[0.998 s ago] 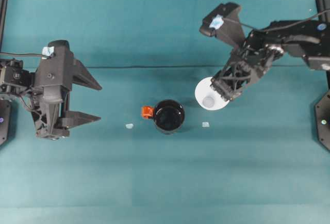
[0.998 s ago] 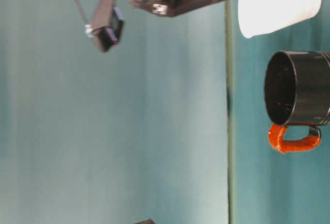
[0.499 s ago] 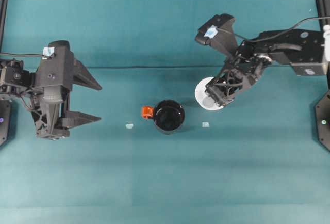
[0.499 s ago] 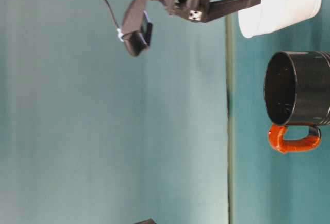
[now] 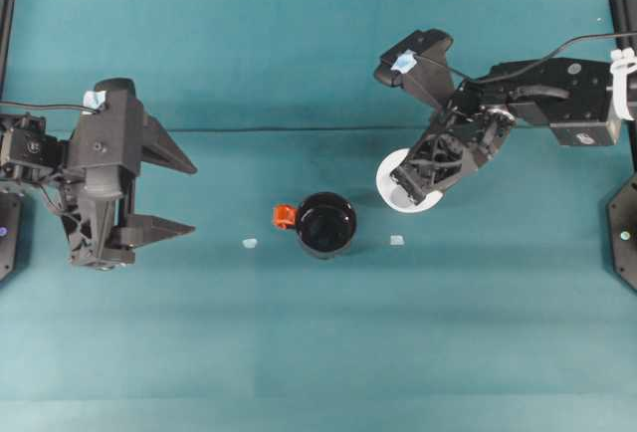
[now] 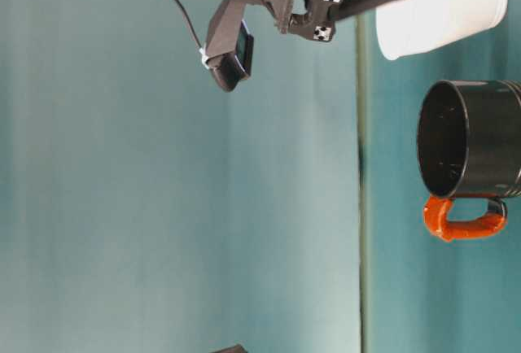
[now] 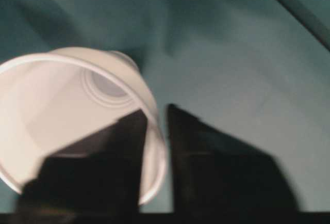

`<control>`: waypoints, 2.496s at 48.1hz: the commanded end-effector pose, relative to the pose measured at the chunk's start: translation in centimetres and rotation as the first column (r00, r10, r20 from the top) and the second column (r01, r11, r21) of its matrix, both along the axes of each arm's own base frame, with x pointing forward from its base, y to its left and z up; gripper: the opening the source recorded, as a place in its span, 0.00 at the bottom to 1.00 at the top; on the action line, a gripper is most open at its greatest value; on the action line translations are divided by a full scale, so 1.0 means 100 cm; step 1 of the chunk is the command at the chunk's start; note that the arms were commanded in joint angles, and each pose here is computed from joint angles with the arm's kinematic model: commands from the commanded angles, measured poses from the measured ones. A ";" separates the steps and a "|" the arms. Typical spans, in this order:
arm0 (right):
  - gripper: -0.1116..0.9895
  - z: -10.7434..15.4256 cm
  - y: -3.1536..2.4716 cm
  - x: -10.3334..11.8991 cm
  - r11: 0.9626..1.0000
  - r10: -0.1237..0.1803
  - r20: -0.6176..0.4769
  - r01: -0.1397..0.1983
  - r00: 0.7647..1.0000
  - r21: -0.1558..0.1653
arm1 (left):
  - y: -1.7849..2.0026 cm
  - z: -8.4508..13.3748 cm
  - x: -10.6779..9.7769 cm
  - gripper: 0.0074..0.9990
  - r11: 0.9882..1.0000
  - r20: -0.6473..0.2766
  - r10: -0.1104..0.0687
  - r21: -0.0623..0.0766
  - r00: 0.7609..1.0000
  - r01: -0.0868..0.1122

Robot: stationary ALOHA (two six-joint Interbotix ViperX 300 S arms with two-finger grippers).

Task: Put the paper cup into the moved red handle cup holder.

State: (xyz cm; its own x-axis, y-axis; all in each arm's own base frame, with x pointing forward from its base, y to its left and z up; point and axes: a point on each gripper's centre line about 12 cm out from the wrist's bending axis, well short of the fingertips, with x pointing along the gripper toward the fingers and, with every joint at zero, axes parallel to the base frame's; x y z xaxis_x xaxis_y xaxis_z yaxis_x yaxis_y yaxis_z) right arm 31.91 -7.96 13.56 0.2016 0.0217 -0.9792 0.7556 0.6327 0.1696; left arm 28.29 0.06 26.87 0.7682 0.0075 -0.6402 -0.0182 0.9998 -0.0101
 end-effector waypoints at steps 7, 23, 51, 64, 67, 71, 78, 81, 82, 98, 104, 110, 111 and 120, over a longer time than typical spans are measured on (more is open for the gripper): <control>0.00 0.006 0.0029 0.004 1.000 -0.004 0.021 0.004 1.000 0.001 | -0.0004 0.006 0.002 0.91 1.000 0.020 -0.002 0.001 1.000 0.002; 0.00 0.025 0.0056 0.006 1.000 0.006 0.039 -0.006 0.999 0.001 | -0.0004 0.006 0.002 0.91 1.000 0.021 0.000 -0.001 1.000 0.000; 0.00 0.155 0.0173 0.000 0.994 0.095 0.135 -0.087 0.986 -0.067 | -0.0004 0.006 0.001 0.91 1.000 0.021 0.000 -0.001 1.000 0.000; 0.00 0.158 0.0245 0.027 0.990 0.129 0.177 -0.116 0.976 -0.079 | -0.0004 0.006 0.001 0.91 1.000 0.021 0.000 -0.001 1.000 0.000; 0.00 0.157 0.0256 0.036 0.989 0.136 0.174 -0.124 0.975 -0.078 | -0.0004 0.006 0.002 0.91 1.000 0.020 0.000 -0.001 1.000 0.000; 0.00 0.153 0.0275 0.049 0.988 0.148 0.167 -0.137 0.975 -0.077 | -0.0004 0.006 0.001 0.91 1.000 0.023 0.001 -0.002 1.000 -0.001; 0.00 0.139 0.0327 0.073 0.984 0.174 0.137 -0.166 0.975 -0.069 | -0.0004 0.006 0.001 0.91 1.000 0.023 0.001 -0.002 1.000 -0.001; 0.00 0.134 0.0347 0.081 0.982 0.183 0.128 -0.176 0.975 -0.067 | -0.0004 0.007 0.002 0.91 1.000 0.025 0.001 -0.002 1.000 -0.001; 0.00 0.132 0.0363 0.084 0.981 0.187 0.125 -0.180 0.974 -0.066 | -0.0004 0.007 0.002 0.91 1.000 0.025 0.001 -0.002 1.000 -0.001; 0.00 0.097 0.0460 0.099 0.976 0.217 0.059 -0.214 0.974 -0.046 | -0.0004 0.006 0.001 0.91 1.000 0.023 0.001 -0.002 1.000 -0.001; 0.00 0.083 0.0486 0.105 0.974 0.222 0.060 -0.219 0.973 -0.047 | -0.0004 0.007 0.001 0.91 1.000 0.025 0.001 -0.002 1.000 -0.001; 0.00 0.072 0.0495 0.107 0.974 0.223 0.056 -0.221 0.973 -0.046 | -0.0004 0.007 0.001 0.91 1.000 0.025 0.001 -0.002 1.000 -0.001; 0.00 0.070 0.0495 0.108 0.974 0.223 0.054 -0.221 0.973 -0.046 | -0.0004 0.007 0.001 0.91 1.000 0.025 0.001 -0.002 1.000 -0.001; 0.00 0.056 0.0498 0.104 0.974 0.223 0.022 -0.222 0.975 -0.036 | -0.0004 0.007 0.001 0.91 1.000 0.025 0.001 -0.002 1.000 -0.001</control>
